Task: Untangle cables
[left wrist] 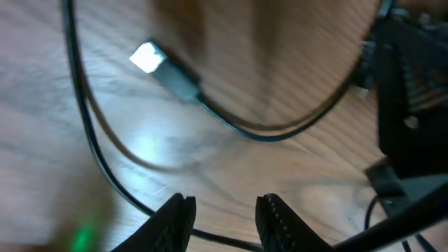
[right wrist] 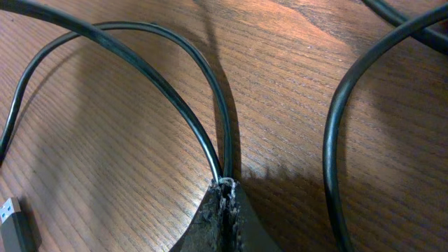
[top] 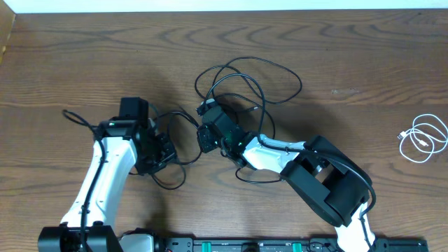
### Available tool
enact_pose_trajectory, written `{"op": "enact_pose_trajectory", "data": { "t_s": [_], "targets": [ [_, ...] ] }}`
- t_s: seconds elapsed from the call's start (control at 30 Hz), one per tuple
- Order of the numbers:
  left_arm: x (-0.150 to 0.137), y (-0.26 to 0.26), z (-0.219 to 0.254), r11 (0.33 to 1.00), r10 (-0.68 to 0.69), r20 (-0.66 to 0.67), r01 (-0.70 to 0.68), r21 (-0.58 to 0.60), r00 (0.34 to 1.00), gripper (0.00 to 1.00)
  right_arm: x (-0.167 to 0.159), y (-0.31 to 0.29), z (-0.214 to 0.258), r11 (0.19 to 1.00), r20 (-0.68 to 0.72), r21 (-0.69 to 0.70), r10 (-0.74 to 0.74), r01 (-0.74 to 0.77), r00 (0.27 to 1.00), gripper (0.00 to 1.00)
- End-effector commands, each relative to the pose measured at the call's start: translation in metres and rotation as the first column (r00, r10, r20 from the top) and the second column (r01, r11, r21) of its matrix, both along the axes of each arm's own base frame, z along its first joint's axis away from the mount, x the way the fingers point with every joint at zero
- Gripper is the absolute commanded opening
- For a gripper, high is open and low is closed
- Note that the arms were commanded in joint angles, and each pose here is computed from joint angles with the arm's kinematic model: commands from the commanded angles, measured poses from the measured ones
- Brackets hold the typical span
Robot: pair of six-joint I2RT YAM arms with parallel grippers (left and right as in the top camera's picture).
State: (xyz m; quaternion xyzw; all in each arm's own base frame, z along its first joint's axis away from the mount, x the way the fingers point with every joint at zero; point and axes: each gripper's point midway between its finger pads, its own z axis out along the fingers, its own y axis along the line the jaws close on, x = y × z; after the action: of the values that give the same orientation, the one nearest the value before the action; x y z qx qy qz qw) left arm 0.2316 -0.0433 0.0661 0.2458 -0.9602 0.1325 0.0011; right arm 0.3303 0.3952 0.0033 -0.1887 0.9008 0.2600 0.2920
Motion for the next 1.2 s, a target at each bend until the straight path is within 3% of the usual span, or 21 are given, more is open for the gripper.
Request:
{"op": "enact_pose_trajectory", "data": {
  "t_s": [0.0,0.63,0.87,1.17],
  "targets": [
    [0.007,-0.008,0.002,0.999,-0.030,0.035,0.030,-0.014,0.999,0.35,-0.018,-0.006,-0.019,0.999,-0.071,-0.019,0.038,-0.040,0.997,0.01],
    [0.048,-0.009,-0.007,0.999,0.042,0.133,-0.039,-0.022,0.990,0.36,-0.035,-0.001,0.007,0.949,-0.247,0.242,0.262,-0.202,0.933,0.01],
    [0.060,-0.006,-0.024,1.000,0.027,0.126,-0.025,-0.016,0.992,0.36,-0.035,-0.006,0.003,0.954,-0.274,0.232,0.252,-0.191,0.928,0.01],
    [0.061,0.022,0.022,0.996,0.029,0.187,-0.044,0.078,0.982,0.36,-0.036,-0.009,0.000,0.959,-0.282,0.218,0.241,-0.183,0.928,0.01]
  ]
}}
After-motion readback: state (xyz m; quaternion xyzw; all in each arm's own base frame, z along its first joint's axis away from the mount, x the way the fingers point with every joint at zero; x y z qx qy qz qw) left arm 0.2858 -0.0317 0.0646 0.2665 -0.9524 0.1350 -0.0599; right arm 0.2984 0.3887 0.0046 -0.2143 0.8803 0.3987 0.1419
